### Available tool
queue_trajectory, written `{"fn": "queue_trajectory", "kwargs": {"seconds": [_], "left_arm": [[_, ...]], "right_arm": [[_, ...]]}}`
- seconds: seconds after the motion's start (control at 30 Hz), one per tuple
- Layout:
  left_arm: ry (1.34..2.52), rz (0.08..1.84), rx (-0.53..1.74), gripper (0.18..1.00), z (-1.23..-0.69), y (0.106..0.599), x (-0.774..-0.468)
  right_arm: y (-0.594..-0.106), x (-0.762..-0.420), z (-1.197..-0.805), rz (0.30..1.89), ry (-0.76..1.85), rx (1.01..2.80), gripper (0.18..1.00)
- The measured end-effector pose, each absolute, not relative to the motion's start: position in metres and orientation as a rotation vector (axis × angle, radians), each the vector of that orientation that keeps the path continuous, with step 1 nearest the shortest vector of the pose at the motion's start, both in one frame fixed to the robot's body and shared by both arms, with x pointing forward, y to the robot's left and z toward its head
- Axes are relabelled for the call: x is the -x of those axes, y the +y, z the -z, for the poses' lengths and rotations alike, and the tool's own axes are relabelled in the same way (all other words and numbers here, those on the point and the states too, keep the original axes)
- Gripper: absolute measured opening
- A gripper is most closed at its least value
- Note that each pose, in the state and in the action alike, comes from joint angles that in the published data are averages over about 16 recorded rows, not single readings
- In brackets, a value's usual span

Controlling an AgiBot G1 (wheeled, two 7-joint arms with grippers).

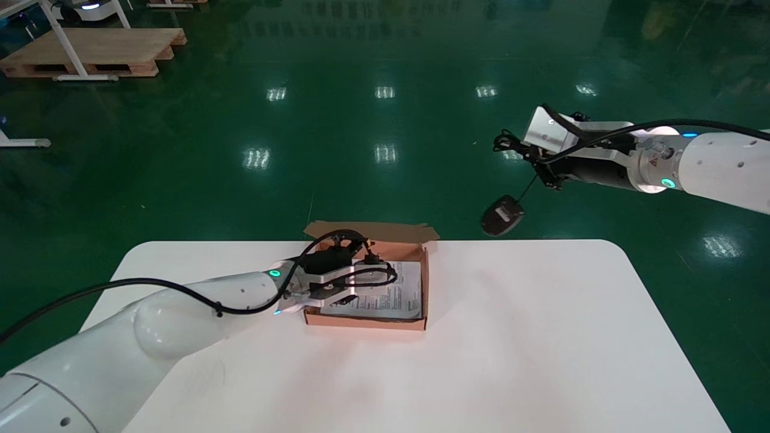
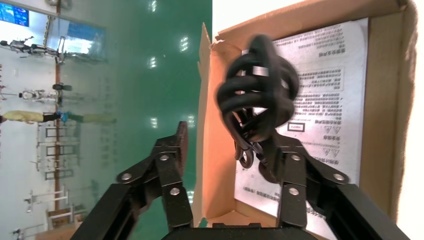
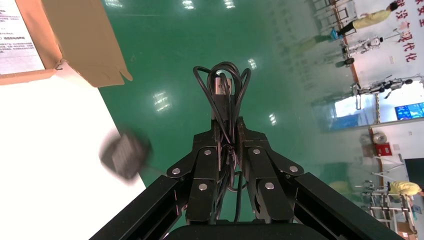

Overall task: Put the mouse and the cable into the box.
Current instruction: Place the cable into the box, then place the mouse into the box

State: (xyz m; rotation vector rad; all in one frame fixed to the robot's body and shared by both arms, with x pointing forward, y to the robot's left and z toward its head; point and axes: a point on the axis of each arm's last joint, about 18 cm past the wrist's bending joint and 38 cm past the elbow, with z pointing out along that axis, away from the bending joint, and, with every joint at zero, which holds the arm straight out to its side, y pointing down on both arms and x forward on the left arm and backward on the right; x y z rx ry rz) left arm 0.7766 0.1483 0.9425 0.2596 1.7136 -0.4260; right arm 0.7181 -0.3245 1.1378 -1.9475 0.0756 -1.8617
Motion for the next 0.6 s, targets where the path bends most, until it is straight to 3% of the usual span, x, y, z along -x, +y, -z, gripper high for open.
{"fn": "queue_trajectory", "kwargs": {"seconds": [0.37, 0.6], "left_arm": [[1.66, 0.503, -0.137, 0.738, -0.97, 0.144, -0.779], [1.587, 0.459, -0.001, 0.864, -1.008, 0.185, -0.789]], "right_arm": [[-0.324, -0.718, -1.138, 1.862, 0.076, 1.948, 0.232], [-0.317, -0.721, -1.135, 1.855, 0.06, 1.958, 0.232]]}}
